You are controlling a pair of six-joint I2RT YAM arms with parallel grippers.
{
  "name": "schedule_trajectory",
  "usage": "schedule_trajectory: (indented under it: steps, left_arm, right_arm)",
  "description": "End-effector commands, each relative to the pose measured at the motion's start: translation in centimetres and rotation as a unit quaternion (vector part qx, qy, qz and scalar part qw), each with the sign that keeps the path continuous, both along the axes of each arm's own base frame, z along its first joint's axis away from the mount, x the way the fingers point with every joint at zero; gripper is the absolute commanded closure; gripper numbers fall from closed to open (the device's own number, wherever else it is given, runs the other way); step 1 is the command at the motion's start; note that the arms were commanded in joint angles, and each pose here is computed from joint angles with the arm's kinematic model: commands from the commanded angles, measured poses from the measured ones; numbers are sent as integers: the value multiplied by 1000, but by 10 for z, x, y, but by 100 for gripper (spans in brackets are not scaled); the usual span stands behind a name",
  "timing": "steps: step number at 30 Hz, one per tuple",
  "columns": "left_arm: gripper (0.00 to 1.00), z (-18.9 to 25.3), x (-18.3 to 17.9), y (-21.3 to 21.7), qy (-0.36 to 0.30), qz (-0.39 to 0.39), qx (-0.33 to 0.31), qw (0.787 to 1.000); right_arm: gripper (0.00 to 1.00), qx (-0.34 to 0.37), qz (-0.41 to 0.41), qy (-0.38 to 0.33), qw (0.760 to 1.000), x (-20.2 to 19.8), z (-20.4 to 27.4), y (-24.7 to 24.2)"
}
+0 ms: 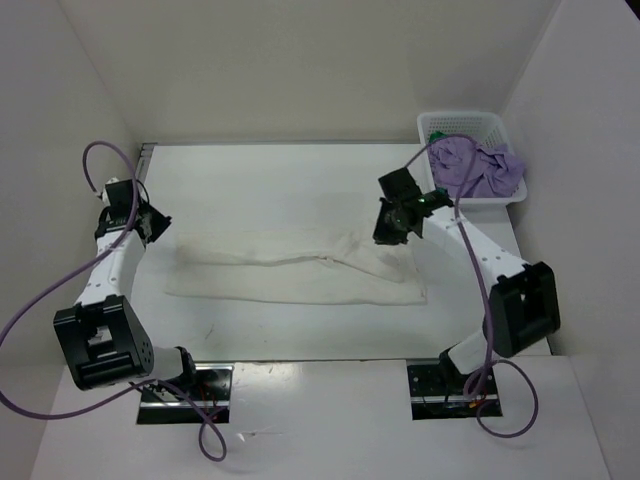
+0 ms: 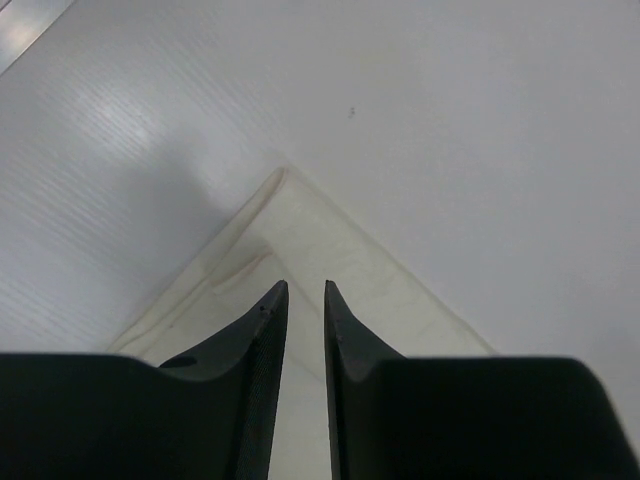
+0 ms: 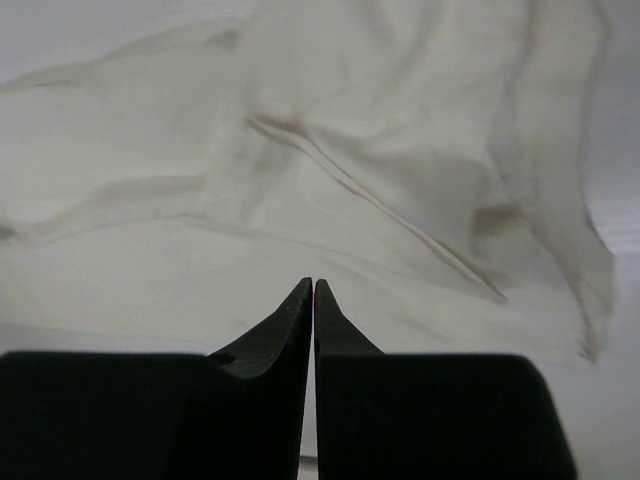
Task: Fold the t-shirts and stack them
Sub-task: Fold the other side of the tshirt into a rectangle
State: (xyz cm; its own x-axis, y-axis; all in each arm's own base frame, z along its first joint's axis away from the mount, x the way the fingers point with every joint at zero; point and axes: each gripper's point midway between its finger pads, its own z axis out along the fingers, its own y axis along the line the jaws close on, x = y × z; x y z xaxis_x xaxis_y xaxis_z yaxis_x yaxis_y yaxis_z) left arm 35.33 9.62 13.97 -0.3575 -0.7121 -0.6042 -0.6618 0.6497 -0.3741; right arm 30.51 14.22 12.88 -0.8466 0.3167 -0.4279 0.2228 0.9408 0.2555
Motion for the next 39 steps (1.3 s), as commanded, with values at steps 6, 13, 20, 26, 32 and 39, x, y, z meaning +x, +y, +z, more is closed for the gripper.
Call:
schedule_trajectory:
  steps: [6,13,20,26,32,39]
  left_arm:
    - [72,-26,26,-68,-20,-88,-55,994]
    - [72,-72,39,-112,34,-146,-75,986]
    - [74,-107,20,-120,85,-153,-101,979]
    - [74,-97,-1,-124,86,-159,-108,978]
    - [74,-95,-21,-116,92,-151,-134,975]
    - [74,-60,-34,-116,56,-150,-147,976]
  right_arm:
    - [70,-43,53,-65,996,88,-23,71]
    - [61,-85,61,-57,993,95,-46,83]
    - [75,-119,73,-38,989,80,-62,85]
    - [90,-113,85,-14,990,50,-64,81]
    - [95,-99,108,4,989,14,-59,76]
    - [80,-94,100,-24,990,12,-34,73]
